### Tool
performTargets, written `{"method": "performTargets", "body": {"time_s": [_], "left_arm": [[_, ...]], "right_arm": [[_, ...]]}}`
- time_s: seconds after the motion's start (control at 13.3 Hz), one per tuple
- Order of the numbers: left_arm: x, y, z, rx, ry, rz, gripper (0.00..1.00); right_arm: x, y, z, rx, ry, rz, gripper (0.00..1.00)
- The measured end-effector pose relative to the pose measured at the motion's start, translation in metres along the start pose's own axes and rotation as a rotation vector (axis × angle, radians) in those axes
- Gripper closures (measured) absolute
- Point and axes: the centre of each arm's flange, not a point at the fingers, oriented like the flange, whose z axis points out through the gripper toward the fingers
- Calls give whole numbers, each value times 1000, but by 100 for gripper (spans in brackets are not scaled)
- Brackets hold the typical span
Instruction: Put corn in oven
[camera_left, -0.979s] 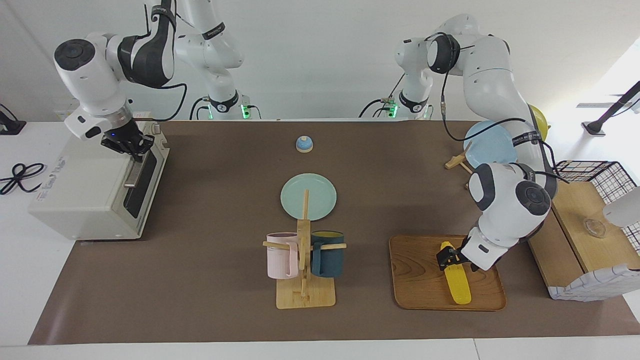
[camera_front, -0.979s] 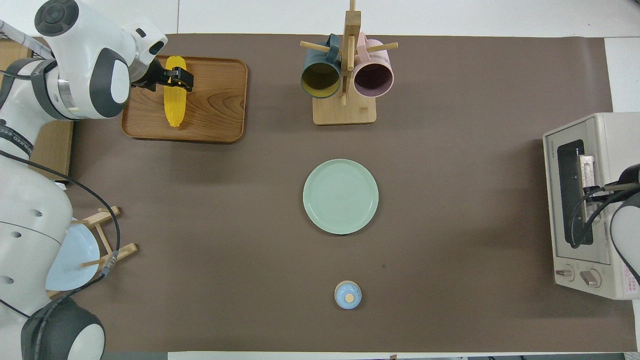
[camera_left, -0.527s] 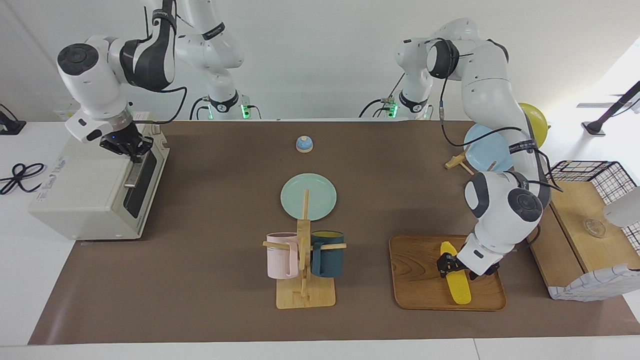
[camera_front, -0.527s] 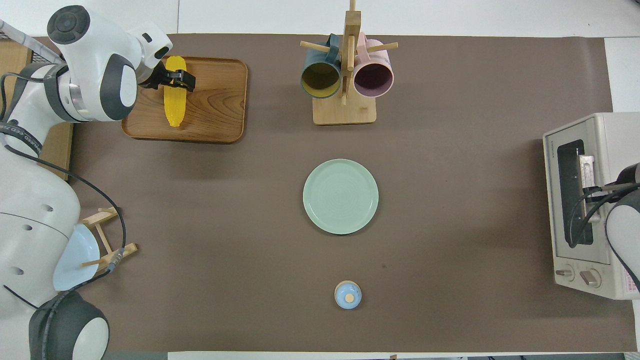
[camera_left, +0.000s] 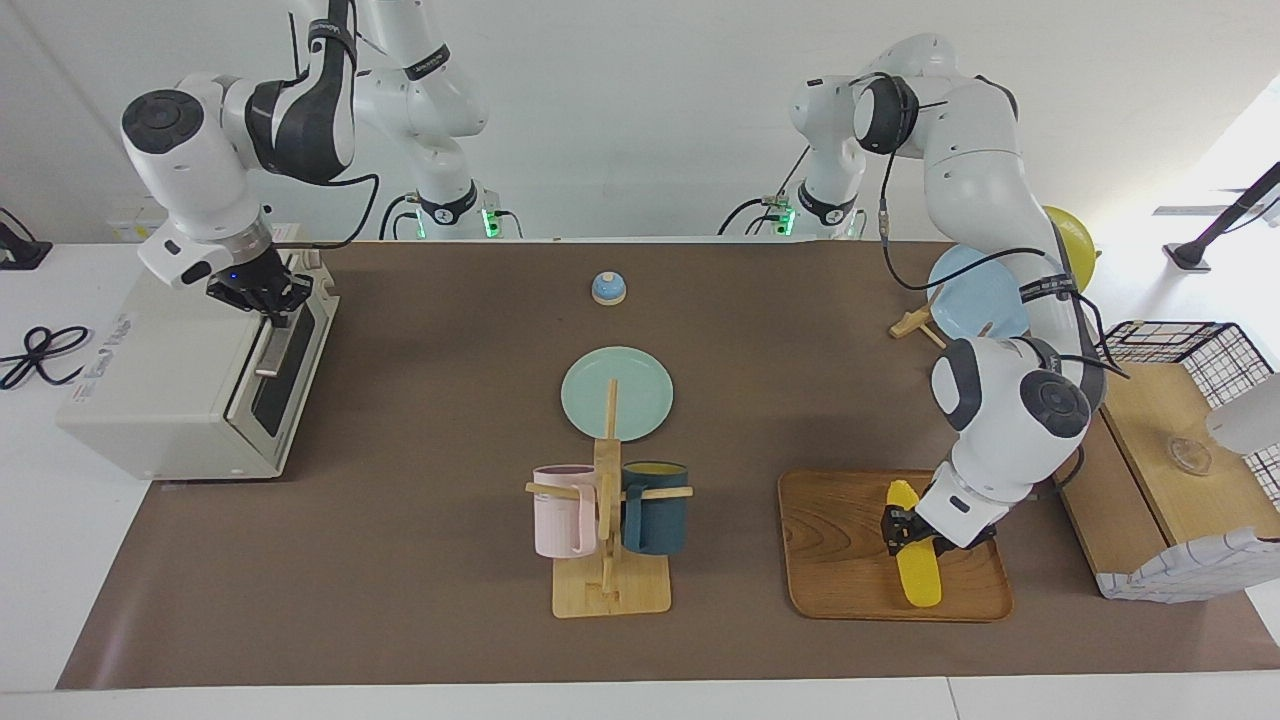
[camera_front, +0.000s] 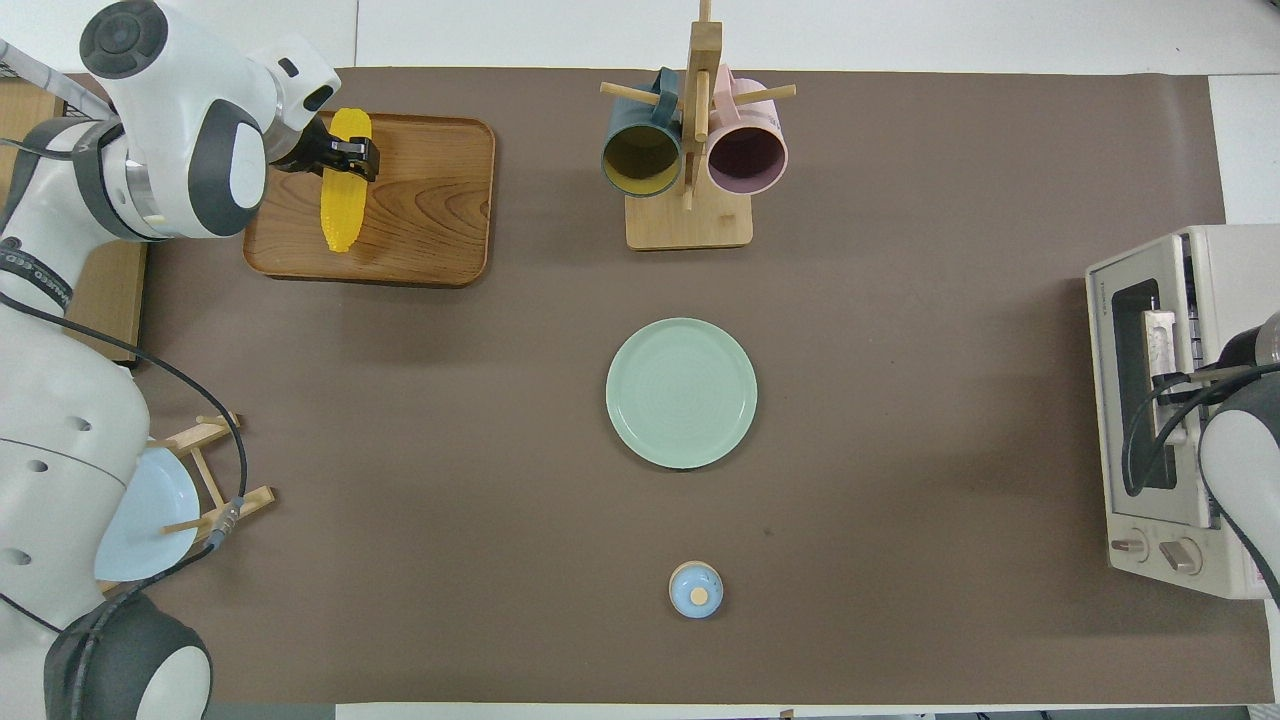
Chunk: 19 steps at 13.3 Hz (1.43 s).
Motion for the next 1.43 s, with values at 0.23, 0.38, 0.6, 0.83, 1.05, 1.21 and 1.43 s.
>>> {"method": "performTargets", "body": {"time_s": [0.23, 0.38, 0.6, 0.83, 1.05, 1.21, 1.43], "left_arm": [[-30, 47, -67, -19, -34, -88, 43], [-74, 110, -103, -39, -63, -129, 43], [-153, 221, -115, -26, -107, -155, 43], [-215, 321, -88, -70, -58, -162, 43], [-262, 380, -33, -126, -3, -154, 43], [-267, 395, 7, -145, 14, -150, 43], [-262, 399, 42, -159, 31, -158, 43]], "right_arm": [[9, -31, 6, 24, 5, -27, 99], [22, -63, 22, 33, 17, -39, 99], [36, -97, 61, 67, 39, -53, 99], [44, -109, 85, 81, 60, -52, 99], [43, -120, 105, 79, 103, -52, 99], [42, -125, 121, 82, 123, -56, 99], [43, -126, 128, 91, 122, -48, 99]]}}
